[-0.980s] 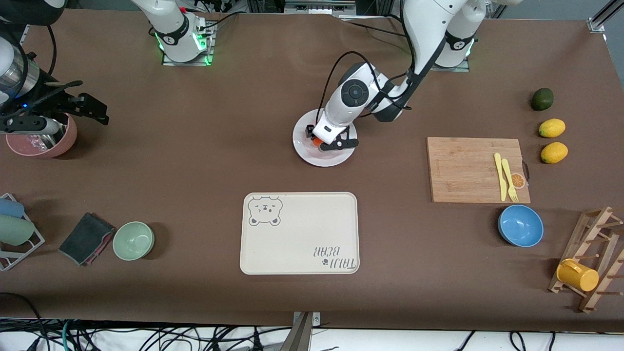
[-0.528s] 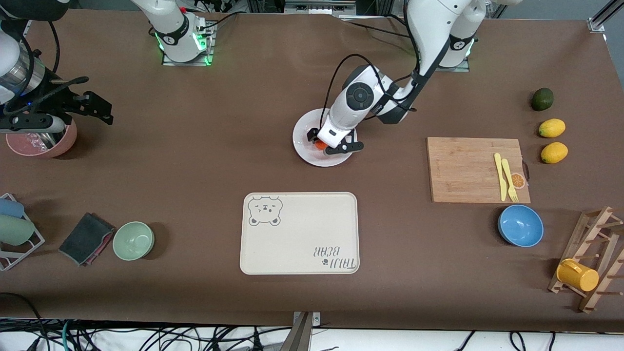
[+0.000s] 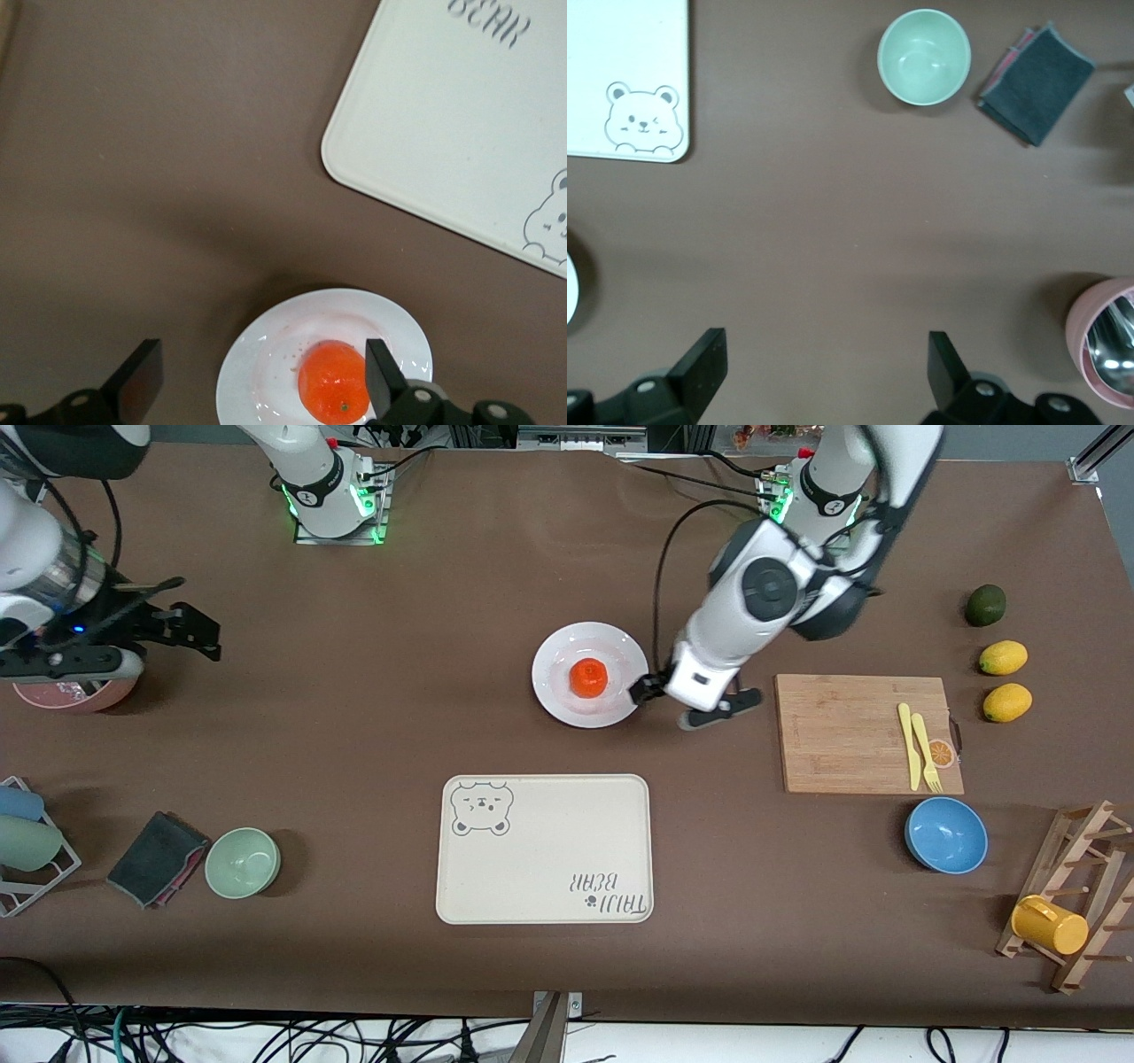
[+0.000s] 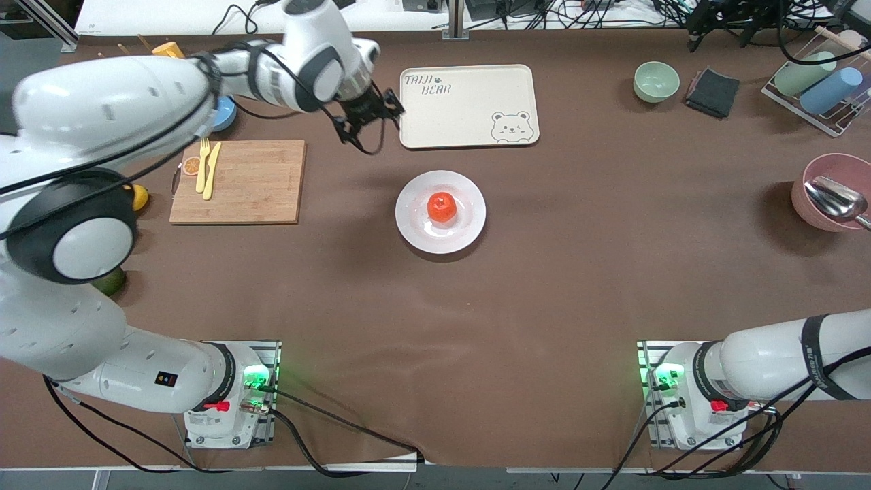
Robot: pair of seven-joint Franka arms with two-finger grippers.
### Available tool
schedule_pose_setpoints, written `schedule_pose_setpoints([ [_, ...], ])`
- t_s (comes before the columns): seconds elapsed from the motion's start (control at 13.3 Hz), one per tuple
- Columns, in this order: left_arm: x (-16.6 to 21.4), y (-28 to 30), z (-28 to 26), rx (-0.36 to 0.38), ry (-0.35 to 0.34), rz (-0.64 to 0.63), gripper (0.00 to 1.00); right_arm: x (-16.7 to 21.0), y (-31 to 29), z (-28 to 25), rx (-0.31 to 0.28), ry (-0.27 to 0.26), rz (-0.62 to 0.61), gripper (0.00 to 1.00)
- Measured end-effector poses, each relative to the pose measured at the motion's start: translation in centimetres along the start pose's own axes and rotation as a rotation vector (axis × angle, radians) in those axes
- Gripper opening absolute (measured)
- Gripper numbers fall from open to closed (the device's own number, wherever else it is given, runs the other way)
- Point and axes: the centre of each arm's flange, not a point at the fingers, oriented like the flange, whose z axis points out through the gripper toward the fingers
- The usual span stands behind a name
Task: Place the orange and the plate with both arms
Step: 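Lower the orange onto the plate and open the left gripper, then withdraw the left gripper while the right gripper reaches the plate rim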
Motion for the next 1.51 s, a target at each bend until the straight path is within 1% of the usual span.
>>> schedule_pose_setpoints([
  [0.15, 1.9, -2.8, -4.3, 0.012, 0.014, 0.049, 1.0, 0.7, -1.9, 1.9, 0.001, -0.038, -0.036, 1.0],
  [0.23, 2.7, -4.4, -6.2, 0.023, 0.015, 0.073, 1.0, 1.0, -3.3, 3.4, 0.007, -0.07, -0.062, 1.0],
  [0.3, 3.5, -6.0, -8.3, 0.041, 0.009, 0.095, 1.0, 1.4, -5.5, 5.5, 0.03, -0.11, -0.094, 1.0],
  [0.38, 4.5, -7.7, -10.5, 0.069, 0.006, 0.128, 1.0, 1.7, -8.3, 7.8, 0.08, -0.154, -0.122, 1.0],
  [0.45, 5.4, -9.4, -12.8, 0.106, 0.006, 0.173, 1.0, 2.0, -11.3, 10.3, 0.16, -0.207, -0.136, 1.0],
  [0.6, 6.8, -12.0, -17.0, 0.157, -0.007, 0.238, 1.0, 2.8, -15.5, 15.6, 0.349, -0.304, -0.108, 1.0],
  [0.75, 8.0, -14.3, -19.9, 0.18, -0.013, 0.263, 1.0, 3.9, -18.1, 21.0, 0.516, -0.37, -0.036, 1.0],
  [0.83, 8.5, -15.4, -21.0, 0.194, -0.01, 0.27, 1.0, 4.2, -19.6, 23.4, 0.578, -0.389, -0.004, 1.0],
  [0.9, 9.0, -16.4, -22.0, 0.2, -0.008, 0.27, 1.0, 4.3, -21.3, 25.7, 0.622, -0.403, 0.024, 1.0],
  [0.98, 9.3, -17.1, -22.9, 0.201, -0.003, 0.264, 1.0, 4.2, -23.5, 27.6, 0.653, -0.407, 0.043, 1.0],
  [1.13, 9.7, -17.9, -24.4, 0.195, 0.014, 0.25, 1.0, 2.8, -28.8, 30.8, 0.682, -0.409, 0.053, 1.0],
  [1.28, 10.0, -18.5, -24.9, 0.193, 0.019, 0.238, 1.0, 0.9, -32.9, 33.0, 0.71, -0.416, 0.01, 1.0],
  [1.36, 10.0, -18.7, -25.0, 0.192, 0.02, 0.235, 1.0, 0.4, -33.7, 34.0, 0.742, -0.417, -0.025, 1.0],
  [1.51, 10.0, -18.8, -25.5, 0.189, 0.029, 0.233, 1.0, 0.5, -33.3, 36.3, 0.812, -0.398, -0.088, 1.0],
])
